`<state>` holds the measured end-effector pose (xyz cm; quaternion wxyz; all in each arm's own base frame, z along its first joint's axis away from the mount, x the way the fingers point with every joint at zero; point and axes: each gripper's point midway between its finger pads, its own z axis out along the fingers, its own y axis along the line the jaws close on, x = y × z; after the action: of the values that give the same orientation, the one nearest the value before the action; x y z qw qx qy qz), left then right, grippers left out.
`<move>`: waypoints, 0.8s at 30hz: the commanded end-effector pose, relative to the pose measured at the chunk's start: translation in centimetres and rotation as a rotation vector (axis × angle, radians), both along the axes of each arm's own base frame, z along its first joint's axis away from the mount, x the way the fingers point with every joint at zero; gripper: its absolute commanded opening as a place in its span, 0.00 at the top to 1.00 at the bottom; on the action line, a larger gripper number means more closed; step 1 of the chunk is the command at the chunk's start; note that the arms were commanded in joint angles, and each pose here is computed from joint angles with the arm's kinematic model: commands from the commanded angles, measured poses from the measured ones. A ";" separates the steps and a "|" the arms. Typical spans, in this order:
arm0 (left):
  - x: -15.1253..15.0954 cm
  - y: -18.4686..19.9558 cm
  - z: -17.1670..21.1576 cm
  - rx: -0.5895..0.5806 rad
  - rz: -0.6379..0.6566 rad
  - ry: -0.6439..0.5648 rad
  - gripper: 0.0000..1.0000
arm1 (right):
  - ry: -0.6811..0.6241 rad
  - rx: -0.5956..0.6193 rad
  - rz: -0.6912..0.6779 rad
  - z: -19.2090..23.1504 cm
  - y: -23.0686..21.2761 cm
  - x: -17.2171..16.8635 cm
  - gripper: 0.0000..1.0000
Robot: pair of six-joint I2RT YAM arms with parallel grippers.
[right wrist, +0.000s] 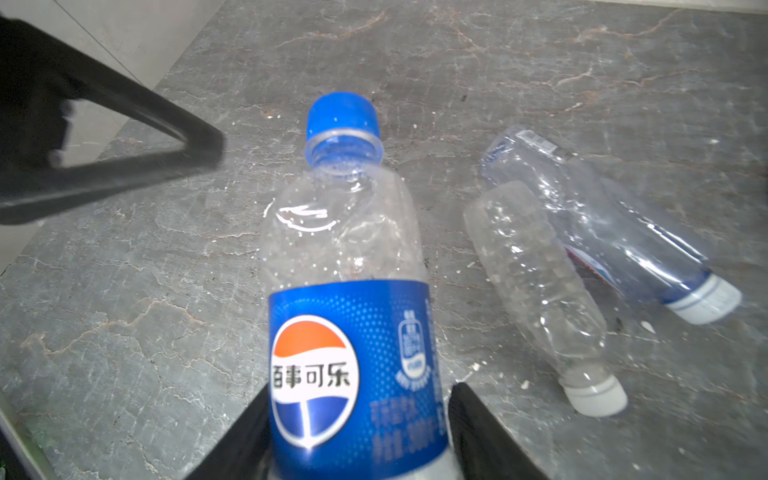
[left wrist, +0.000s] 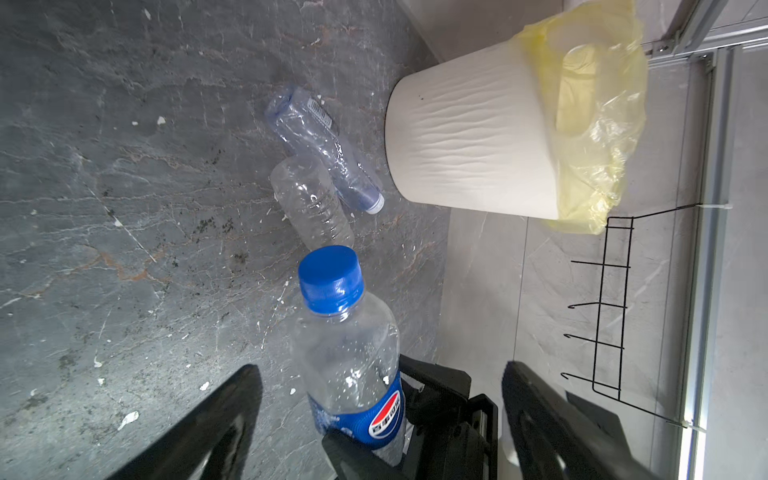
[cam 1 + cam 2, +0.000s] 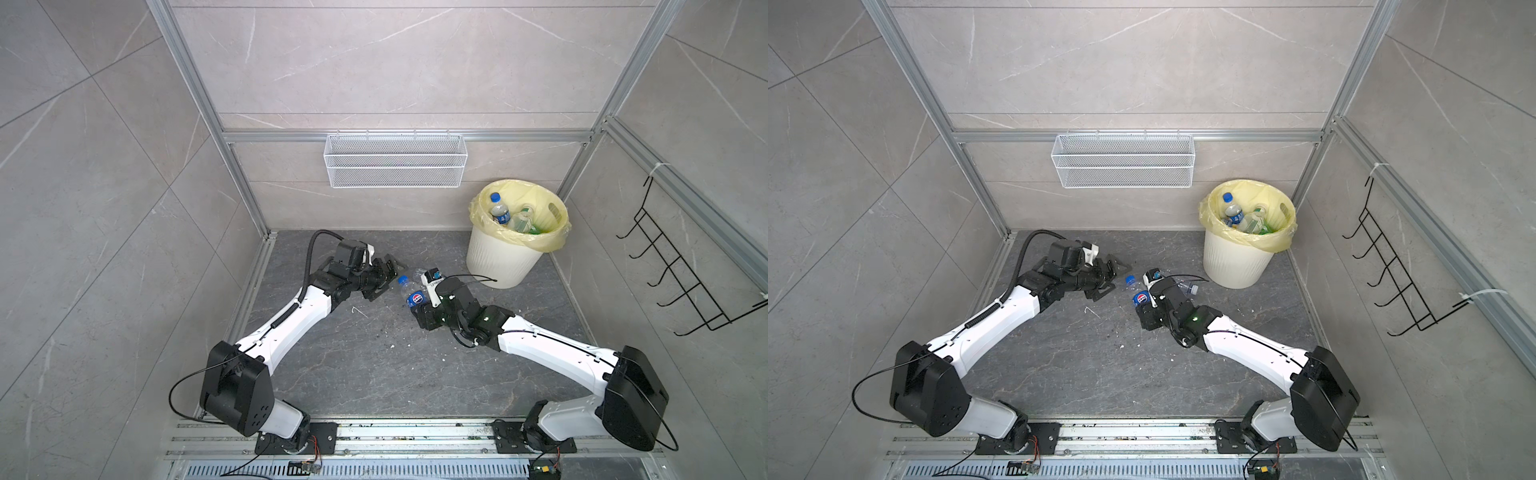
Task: Throw the plastic bottles in the bin
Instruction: 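Carry the Pepsi bottle over the bin with the right gripper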
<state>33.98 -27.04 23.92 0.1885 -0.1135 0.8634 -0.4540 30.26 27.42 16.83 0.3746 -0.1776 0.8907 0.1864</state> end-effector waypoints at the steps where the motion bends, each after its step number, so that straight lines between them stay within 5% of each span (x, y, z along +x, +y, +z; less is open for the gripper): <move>1: -0.1 0.6 2.8 -0.009 0.000 -0.118 0.00 | -0.034 -0.007 -0.035 2.5 -1.4 0.7 0.57; 11: -1.1 -1.0 8.6 -0.048 -0.105 -0.312 0.00 | -0.107 -0.012 -0.151 7.9 -6.6 2.6 0.58; 24: -3.6 -10.9 13.0 0.010 -0.358 -0.523 0.00 | -0.254 -0.008 -0.417 17.9 -16.1 5.0 0.60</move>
<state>30.34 -36.41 35.53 0.2903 0.1163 0.8051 -0.5040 35.81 13.64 31.39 0.4852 -0.0332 0.8676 0.1032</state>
